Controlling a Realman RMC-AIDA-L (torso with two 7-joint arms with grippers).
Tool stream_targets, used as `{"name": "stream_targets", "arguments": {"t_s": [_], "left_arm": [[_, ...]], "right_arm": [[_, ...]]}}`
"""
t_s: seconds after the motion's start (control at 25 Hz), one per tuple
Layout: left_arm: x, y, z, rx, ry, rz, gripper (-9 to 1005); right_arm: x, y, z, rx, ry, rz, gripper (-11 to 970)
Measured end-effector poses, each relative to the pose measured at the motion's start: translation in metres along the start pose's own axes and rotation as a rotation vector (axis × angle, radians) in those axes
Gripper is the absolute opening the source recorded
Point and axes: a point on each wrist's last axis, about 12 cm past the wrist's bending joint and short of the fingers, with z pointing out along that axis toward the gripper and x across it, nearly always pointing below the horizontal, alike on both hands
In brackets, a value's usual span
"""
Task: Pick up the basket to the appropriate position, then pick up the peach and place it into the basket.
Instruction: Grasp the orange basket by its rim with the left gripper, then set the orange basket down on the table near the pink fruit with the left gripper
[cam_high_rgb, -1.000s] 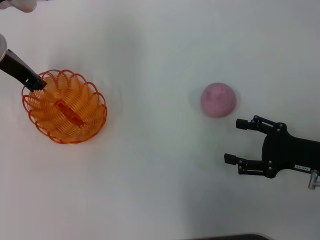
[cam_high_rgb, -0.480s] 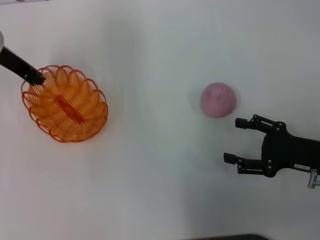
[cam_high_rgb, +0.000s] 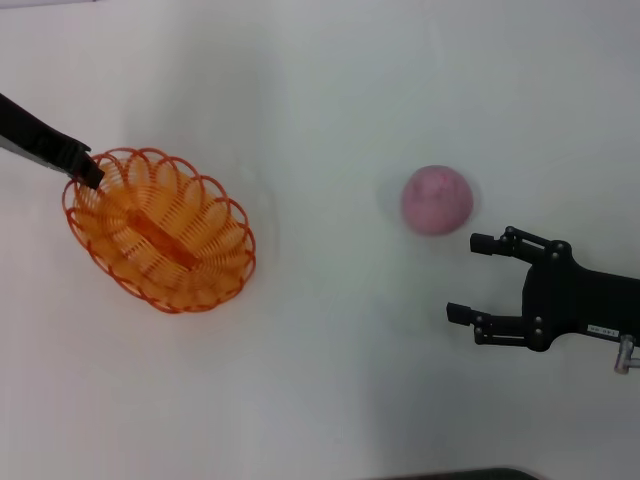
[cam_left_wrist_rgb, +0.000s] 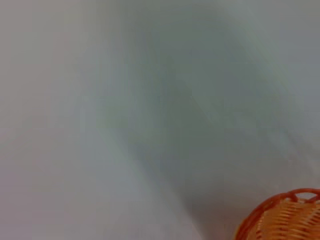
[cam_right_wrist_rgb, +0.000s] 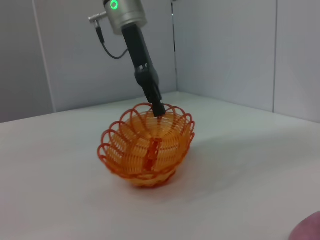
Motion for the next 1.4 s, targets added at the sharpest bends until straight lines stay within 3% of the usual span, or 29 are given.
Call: {"name": "stream_targets", "arguments": {"t_s": [0.2, 0.4, 0.76, 0.96, 1.4], "left_arm": [[0.005, 0.002, -0.003, 0.044, 0.009, -0.087, 71], [0.014, 0.004, -0.008, 0.155, -0.026, -0.204, 69], [0.047, 0.008, 0.002, 0.309, -0.084, -0.393, 67], [0.069, 0.012, 0.009, 0.285, -0.161, -0.497, 66], [0.089, -0.005, 0.024, 0.312, -0.208, -0.533, 67]], "right_arm": [[0.000, 0.000, 0.000, 0.001, 0.001, -0.001, 932], [0.000, 0.000, 0.000, -0.003, -0.004, 0.000, 933], [-0.001, 0.001, 0.000, -0.004, -0.005, 0.001, 933], [-0.001, 0.000, 0.000, -0.002, -0.009, 0.001, 933], [-0.002, -0.003, -0.002, 0.024, -0.017, 0.004, 933]]}}
